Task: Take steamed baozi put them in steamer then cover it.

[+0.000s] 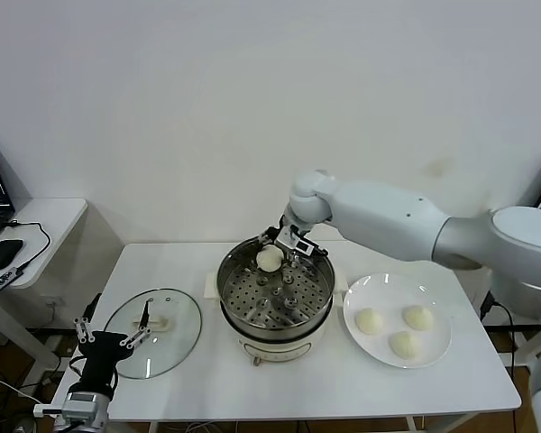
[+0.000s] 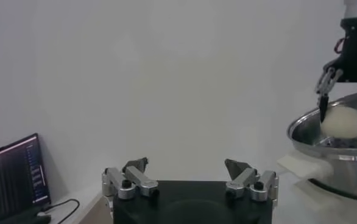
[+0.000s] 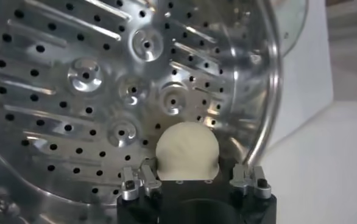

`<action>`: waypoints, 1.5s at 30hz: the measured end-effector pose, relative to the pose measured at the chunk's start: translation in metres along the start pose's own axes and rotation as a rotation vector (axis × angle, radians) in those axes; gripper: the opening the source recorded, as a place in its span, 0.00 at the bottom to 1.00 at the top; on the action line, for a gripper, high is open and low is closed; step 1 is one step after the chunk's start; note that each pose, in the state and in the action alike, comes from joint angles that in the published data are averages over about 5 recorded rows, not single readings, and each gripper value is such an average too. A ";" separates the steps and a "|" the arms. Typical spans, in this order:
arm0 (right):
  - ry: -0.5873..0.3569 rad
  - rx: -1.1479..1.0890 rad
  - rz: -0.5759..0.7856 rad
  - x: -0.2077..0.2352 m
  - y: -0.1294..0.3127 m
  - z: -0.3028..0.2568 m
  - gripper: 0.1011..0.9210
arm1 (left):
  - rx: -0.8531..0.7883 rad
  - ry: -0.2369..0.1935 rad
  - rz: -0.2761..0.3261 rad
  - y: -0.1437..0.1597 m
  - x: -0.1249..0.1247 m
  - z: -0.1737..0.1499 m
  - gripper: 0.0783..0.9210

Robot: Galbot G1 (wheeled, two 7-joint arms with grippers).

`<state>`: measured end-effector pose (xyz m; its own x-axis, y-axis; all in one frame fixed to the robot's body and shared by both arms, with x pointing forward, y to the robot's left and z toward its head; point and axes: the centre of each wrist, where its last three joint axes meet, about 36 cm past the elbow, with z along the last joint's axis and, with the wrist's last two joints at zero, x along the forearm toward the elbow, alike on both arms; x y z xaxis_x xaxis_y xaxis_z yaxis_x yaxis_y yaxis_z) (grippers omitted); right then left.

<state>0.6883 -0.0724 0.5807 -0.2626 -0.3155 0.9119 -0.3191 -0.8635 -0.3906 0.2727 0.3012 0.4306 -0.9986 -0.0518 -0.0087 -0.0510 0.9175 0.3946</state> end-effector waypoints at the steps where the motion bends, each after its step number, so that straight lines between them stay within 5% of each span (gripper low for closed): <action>1: -0.002 0.007 0.000 -0.002 0.000 0.000 0.65 | 0.000 -0.001 0.000 0.000 0.000 0.000 0.88; 12: -0.014 0.051 0.020 -0.003 -0.001 0.005 0.87 | 0.002 -0.009 0.001 0.000 0.002 -0.005 0.88; 26: 0.048 -0.219 0.005 0.093 0.018 0.007 0.88 | 0.019 -0.022 0.027 -0.001 0.001 -0.013 0.88; 35: 0.085 -0.543 0.006 0.162 0.095 0.002 0.88 | 0.017 -0.034 0.056 -0.005 -0.003 -0.015 0.88; 45: 0.119 -0.803 -0.048 0.175 0.206 -0.006 0.88 | 0.010 -0.013 0.067 -0.002 -0.004 -0.005 0.88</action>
<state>0.5709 -0.3034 0.6585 -0.3127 -0.2020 0.9281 -0.8766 -0.3150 -0.3639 0.2769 0.2976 0.4349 -0.9999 0.0148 0.0051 0.0157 0.9227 0.3852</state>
